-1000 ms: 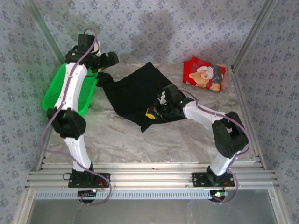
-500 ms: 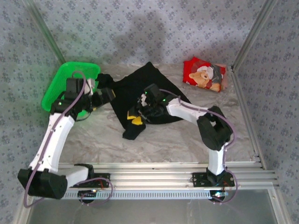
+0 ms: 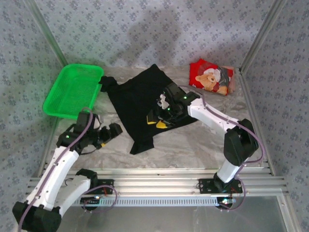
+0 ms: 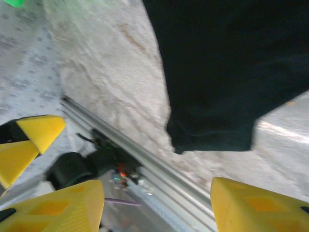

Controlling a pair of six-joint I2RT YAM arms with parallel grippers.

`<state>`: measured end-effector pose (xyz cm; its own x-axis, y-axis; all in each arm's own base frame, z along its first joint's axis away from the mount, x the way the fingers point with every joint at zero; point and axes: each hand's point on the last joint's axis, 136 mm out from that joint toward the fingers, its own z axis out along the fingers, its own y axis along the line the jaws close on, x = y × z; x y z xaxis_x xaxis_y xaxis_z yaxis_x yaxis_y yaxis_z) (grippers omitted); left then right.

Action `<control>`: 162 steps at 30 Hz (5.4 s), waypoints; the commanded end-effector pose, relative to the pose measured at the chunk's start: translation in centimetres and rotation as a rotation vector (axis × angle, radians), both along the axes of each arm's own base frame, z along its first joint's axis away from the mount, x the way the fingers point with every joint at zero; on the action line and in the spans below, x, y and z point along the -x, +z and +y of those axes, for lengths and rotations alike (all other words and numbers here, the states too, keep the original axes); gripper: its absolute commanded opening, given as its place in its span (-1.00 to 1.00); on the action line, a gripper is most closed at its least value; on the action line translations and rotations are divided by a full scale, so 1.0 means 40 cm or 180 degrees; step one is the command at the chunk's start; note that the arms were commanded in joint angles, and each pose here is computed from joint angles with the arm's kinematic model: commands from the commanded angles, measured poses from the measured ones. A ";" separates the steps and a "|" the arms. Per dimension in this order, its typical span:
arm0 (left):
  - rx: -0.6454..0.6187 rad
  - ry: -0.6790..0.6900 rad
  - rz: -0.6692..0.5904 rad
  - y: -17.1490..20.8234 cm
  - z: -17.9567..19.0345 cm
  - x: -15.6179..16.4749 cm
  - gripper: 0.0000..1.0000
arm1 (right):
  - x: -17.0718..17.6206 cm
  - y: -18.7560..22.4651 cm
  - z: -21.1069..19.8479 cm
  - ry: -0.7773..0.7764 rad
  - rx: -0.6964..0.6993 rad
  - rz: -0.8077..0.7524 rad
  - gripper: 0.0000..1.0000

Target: Fold and stack the t-shirts

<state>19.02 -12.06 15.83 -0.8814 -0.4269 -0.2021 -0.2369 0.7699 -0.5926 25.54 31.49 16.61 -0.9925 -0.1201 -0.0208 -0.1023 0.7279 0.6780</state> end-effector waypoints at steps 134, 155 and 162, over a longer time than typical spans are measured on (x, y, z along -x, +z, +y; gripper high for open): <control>0.0892 0.0900 -0.0088 0.023 -0.164 -0.219 -1.00 | 0.113 -0.271 -0.007 -0.0202 0.0031 0.0554 -1.00; 0.0860 0.0602 -0.0415 0.096 -0.146 -0.314 -1.00 | 0.238 -0.230 -0.220 -0.0302 0.0265 0.0453 -0.46; 0.0430 -0.0351 0.0250 -0.054 -0.334 -0.212 -0.47 | 0.237 -0.158 -0.267 -0.0469 0.0184 0.0473 0.04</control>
<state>29.64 -23.28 15.43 -0.8777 -0.4653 -0.1149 -0.2510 0.6505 -0.7169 16.57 21.91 8.42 -0.9922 0.0149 0.1235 0.0897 0.7732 0.6278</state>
